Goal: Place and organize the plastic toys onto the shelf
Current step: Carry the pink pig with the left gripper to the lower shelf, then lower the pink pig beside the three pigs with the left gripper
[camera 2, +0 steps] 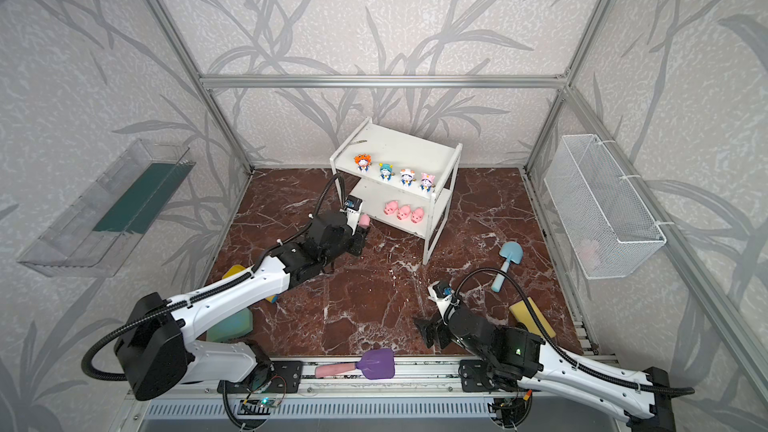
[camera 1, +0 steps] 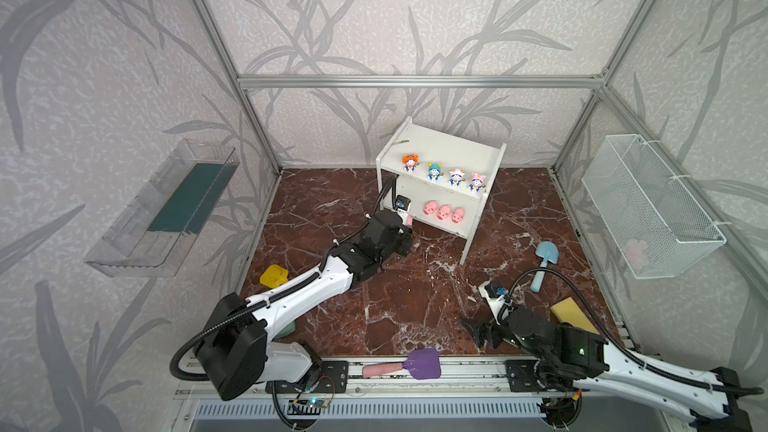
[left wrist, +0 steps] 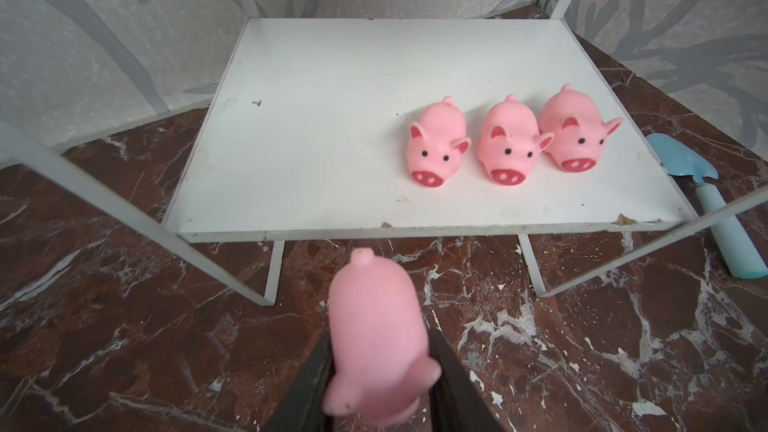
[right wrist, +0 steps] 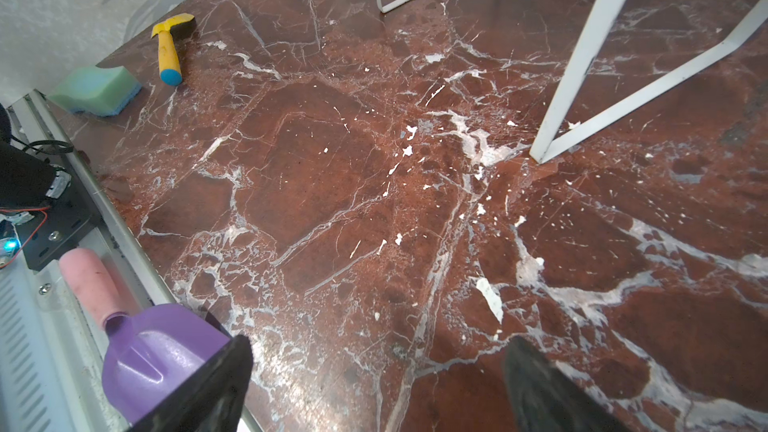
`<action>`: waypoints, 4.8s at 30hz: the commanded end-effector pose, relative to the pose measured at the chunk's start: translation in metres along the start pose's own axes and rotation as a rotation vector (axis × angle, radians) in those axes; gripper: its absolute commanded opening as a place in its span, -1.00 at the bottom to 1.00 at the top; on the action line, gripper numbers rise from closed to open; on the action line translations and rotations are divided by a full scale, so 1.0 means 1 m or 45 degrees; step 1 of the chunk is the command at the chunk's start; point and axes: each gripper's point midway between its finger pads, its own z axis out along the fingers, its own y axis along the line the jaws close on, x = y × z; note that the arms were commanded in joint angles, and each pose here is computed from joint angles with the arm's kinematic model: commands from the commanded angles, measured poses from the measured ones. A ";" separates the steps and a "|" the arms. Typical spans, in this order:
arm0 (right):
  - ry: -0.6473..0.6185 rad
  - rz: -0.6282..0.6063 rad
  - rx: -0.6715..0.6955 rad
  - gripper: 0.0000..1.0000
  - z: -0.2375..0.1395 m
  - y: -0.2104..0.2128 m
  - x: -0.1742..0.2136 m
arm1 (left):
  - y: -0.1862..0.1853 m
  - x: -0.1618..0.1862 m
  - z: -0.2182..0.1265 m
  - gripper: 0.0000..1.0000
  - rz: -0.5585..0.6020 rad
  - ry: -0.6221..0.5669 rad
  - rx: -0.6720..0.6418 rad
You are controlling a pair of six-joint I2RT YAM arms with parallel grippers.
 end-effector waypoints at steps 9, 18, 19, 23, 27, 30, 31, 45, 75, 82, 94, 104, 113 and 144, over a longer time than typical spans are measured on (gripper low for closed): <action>-0.037 0.004 -0.016 0.89 -0.011 0.002 -0.013 | 0.003 -0.037 0.028 -0.25 -0.010 -0.111 0.057; -0.101 -0.005 -0.048 0.89 -0.017 0.006 -0.025 | 0.005 -0.043 0.044 -0.22 -0.012 -0.100 0.070; -0.109 -0.008 -0.055 0.89 -0.019 0.007 -0.027 | 0.006 -0.043 0.046 -0.22 -0.015 -0.097 0.069; -0.173 -0.022 -0.081 0.88 -0.028 0.011 -0.042 | 0.006 -0.043 0.053 -0.21 -0.024 -0.090 0.071; -0.220 -0.032 -0.092 0.88 -0.036 0.012 -0.052 | 0.009 -0.042 0.056 -0.20 -0.032 -0.084 0.068; -0.226 -0.039 -0.092 0.88 -0.039 0.012 -0.054 | 0.009 -0.042 0.059 -0.19 -0.039 -0.079 0.071; -0.221 -0.041 -0.087 0.88 -0.039 0.011 -0.054 | 0.009 -0.043 0.059 -0.19 -0.041 -0.081 0.074; -0.214 -0.002 -0.080 0.88 -0.041 0.006 -0.047 | 0.016 -0.046 0.069 -0.13 -0.048 -0.074 0.066; -0.194 -0.014 -0.057 0.88 -0.037 0.002 -0.040 | 0.015 -0.058 0.073 -0.32 -0.067 -0.108 0.099; -0.203 -0.007 -0.055 0.88 -0.038 0.000 -0.038 | 0.015 -0.064 0.077 -0.33 -0.075 -0.131 0.099; -0.194 0.004 -0.050 0.88 -0.036 -0.002 -0.033 | 0.013 -0.065 0.084 -0.33 -0.100 -0.171 0.111; -0.190 0.006 -0.054 0.88 -0.035 -0.002 -0.032 | 0.018 -0.058 0.077 -0.09 -0.107 -0.171 0.083; -0.189 0.011 -0.068 0.88 -0.033 0.001 -0.031 | 0.024 -0.059 0.061 -0.02 -0.094 -0.187 0.046; -0.182 0.018 -0.099 0.88 -0.031 0.006 -0.031 | 0.028 -0.038 0.038 -0.34 -0.098 -0.157 0.037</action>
